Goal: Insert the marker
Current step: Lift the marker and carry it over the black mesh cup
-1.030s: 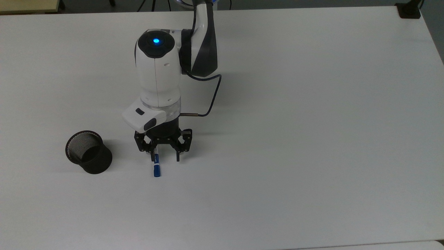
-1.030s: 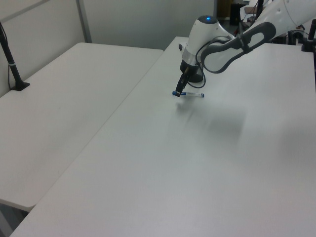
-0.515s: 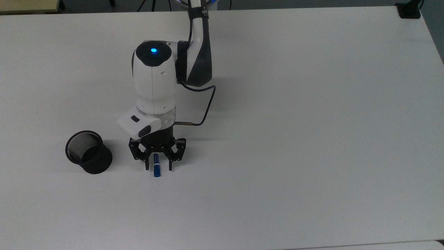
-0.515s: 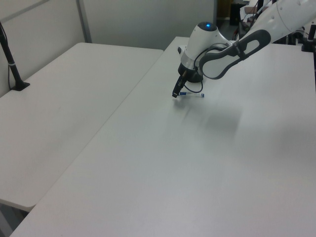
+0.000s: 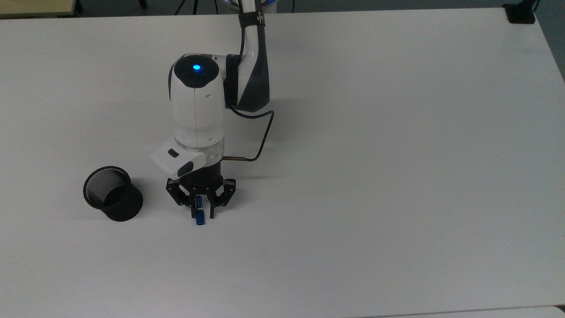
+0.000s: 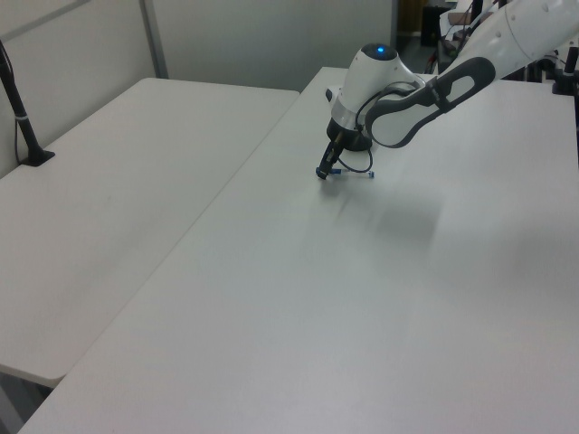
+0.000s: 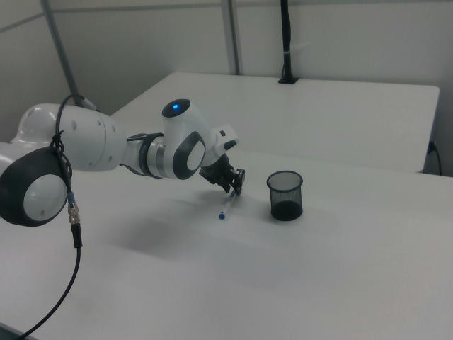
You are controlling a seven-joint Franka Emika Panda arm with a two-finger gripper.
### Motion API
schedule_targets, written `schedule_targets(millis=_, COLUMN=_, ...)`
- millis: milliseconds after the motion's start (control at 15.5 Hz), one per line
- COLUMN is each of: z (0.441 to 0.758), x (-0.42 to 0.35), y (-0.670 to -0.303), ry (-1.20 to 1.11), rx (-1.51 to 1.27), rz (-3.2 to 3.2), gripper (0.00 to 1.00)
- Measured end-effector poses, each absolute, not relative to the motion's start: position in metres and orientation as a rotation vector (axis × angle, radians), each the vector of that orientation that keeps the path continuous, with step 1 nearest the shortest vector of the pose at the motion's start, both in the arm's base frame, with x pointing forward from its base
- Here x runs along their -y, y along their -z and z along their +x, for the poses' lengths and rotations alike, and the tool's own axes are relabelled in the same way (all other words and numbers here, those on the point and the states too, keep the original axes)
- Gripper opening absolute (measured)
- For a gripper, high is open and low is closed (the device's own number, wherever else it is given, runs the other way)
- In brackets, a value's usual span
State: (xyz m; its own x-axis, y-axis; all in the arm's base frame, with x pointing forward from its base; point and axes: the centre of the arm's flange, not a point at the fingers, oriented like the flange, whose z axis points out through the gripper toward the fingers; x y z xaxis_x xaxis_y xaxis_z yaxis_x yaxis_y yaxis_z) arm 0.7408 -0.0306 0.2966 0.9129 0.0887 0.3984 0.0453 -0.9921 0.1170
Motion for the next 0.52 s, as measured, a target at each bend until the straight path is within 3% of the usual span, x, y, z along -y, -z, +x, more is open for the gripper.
schedule_targets(millis=193, z=0.7409, x=0.0302, y=-0.2966, ry=-0.627, rx=-0.099, rz=2.970, gripper=0.33)
schedule_targets(millis=322, z=0.7412, x=0.0292, y=-0.2972, ry=-0.631, rx=-0.078, rz=2.973, gripper=0.18)
schedule_targets(millis=515, z=0.7414, x=0.0284, y=-0.2968, ry=-0.631, rx=-0.076, rz=2.971, gripper=0.18)
